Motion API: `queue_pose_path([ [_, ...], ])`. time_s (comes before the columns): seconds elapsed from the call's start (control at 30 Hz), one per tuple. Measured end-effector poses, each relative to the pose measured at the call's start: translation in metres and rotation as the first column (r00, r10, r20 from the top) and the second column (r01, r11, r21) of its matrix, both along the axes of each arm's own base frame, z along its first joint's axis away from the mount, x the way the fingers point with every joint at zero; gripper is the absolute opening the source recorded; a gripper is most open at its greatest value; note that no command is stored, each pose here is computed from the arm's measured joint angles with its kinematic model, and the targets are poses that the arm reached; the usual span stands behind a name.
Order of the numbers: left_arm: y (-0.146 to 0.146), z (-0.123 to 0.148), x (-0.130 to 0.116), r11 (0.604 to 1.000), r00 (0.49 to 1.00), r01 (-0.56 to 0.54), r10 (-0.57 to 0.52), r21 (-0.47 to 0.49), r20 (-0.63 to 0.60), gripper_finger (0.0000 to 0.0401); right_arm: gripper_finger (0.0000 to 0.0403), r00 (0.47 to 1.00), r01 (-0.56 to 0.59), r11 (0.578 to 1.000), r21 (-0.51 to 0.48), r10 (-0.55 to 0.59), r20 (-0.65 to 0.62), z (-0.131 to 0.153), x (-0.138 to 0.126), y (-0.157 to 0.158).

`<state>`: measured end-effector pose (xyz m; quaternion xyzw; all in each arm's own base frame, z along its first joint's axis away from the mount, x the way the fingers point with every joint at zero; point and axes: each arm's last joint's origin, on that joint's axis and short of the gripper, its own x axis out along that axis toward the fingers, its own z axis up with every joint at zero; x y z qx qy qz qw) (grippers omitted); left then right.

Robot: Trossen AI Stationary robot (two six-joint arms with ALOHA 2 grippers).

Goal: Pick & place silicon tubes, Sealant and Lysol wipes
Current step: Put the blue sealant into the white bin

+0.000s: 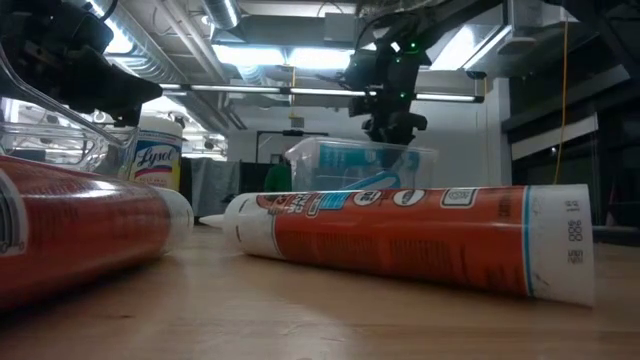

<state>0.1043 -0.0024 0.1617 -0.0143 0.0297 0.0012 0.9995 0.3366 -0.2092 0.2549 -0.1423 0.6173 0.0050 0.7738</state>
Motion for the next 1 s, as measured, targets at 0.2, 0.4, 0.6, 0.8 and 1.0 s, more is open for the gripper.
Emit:
queue_pose_path([
  [0.2,0.0,0.0,0.0,1.0,1.0,0.0,0.0,0.0,0.0,0.0008,0.0216,1.0,-0.025,1.0,0.014,0.026,-0.016,-0.007,0.0005,-0.0019],
  [0.4,0.0,0.0,0.0,1.0,1.0,0.0,0.0,0.0,0.0,0.0013,0.0226,1.0,-0.022,1.0,0.017,0.022,-0.017,-0.0095,0.0002,-0.0016],
  [0.6,0.0,0.0,0.0,1.0,1.0,0.0,0.0,0.0,0.0,0.0009,0.0351,1.0,0.031,0.999,0.017,-0.031,0.004,-0.0086,0.0013,-0.0026],
  [0.8,0.0,-0.0001,0.0,1.0,1.0,0.0,0.0,0.0,0.0,0.0012,0.039,0.999,0.045,0.999,-0.002,-0.045,-0.001,-0.0077,0.0009,-0.0032],
  [1.0,0.0,-0.0001,0.0,1.0,1.0,0.0,0.0,0.0,0.0,0.001,0.0386,0.998,0.062,0.998,0.002,-0.062,0.001,-0.0069,0.0006,-0.0025],
])
